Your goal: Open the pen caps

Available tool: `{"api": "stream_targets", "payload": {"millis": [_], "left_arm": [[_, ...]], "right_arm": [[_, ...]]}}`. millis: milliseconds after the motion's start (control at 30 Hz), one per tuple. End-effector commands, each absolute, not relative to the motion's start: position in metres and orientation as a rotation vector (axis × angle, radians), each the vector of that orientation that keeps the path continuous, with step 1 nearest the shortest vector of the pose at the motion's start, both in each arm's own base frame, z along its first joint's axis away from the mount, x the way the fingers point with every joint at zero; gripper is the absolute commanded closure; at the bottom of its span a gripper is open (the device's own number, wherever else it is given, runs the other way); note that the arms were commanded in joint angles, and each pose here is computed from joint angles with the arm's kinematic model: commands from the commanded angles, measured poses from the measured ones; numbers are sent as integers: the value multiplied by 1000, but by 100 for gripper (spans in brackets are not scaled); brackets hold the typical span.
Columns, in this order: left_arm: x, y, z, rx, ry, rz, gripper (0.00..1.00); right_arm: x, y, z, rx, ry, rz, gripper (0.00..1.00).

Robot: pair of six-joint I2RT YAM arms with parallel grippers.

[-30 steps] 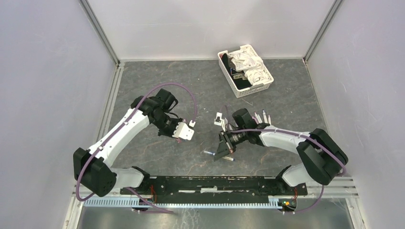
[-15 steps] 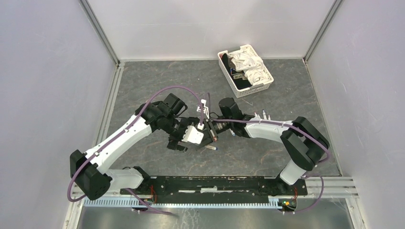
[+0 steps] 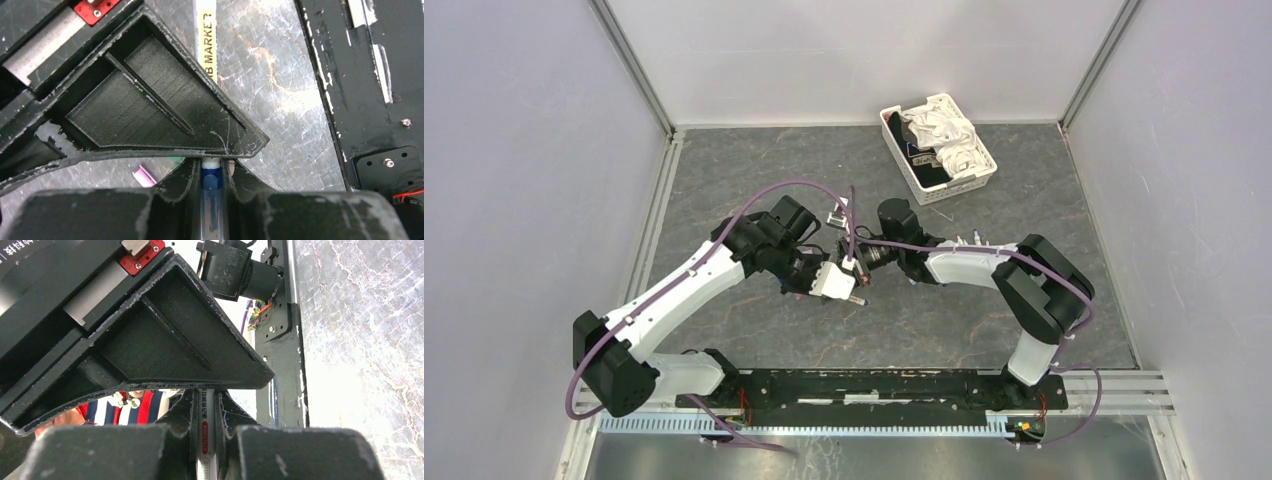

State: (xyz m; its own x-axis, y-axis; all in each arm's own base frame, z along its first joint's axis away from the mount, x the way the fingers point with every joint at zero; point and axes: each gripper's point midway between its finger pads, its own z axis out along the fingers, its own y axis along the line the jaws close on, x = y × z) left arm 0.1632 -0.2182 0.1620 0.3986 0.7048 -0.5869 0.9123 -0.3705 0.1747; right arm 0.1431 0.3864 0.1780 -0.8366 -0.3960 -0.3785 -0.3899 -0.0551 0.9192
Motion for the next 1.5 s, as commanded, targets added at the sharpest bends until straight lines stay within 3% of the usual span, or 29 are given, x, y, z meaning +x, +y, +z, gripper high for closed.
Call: {"api": "stream_targets", "payload": {"millis": [0,33,100,167,300,433,533,733,967,1033,1067,1100,1133,1200,1267,1467], "left_arm": [[169,-229,168,2145,1371,-581,93],[169,-228,168,2151,1369,-574,97],[168,-227,167,2167,1365,-569,98],[167,-227,168,2182,1349,-572,98],[163,-227,173,2197,1329,-588,98],[162,-228,176,2193,1323,-598,98],[160,-232,182,2178,1316,-620,98],[159,-237,191,2164,1300,-648,98],[170,-225,187,2244,1328,-534,98],[196,-156,178,2328,1499,-242,98],[219,-90,175,2310,1600,-104,98],[224,-38,167,2299,1634,-48,98],[217,-28,163,2345,1607,-59,98],[214,-84,176,2318,1575,-39,98],[201,-111,174,2370,1548,-44,98],[186,-139,183,2402,1392,62,98]], "right_arm": [[148,400,208,982,-2071,-2225,100],[148,401,209,981,-2066,-2232,99],[148,402,209,982,-2066,-2233,79],[147,405,208,992,-2054,-2228,71],[148,416,209,1010,-2030,-2222,68],[147,426,212,1042,-2001,-2228,75],[151,433,212,1037,-2016,-2244,100],[174,452,198,971,-2158,-2191,100],[200,452,143,1056,-2391,-1861,100],[150,367,92,1194,-2507,-1490,100],[106,316,73,1189,-2526,-1497,100],[93,289,67,905,-2631,-1686,100],[97,290,87,765,-2601,-1883,100],[104,301,94,996,-2559,-1750,100],[102,309,101,977,-2516,-1767,100],[115,319,115,988,-2524,-1805,100]]}}
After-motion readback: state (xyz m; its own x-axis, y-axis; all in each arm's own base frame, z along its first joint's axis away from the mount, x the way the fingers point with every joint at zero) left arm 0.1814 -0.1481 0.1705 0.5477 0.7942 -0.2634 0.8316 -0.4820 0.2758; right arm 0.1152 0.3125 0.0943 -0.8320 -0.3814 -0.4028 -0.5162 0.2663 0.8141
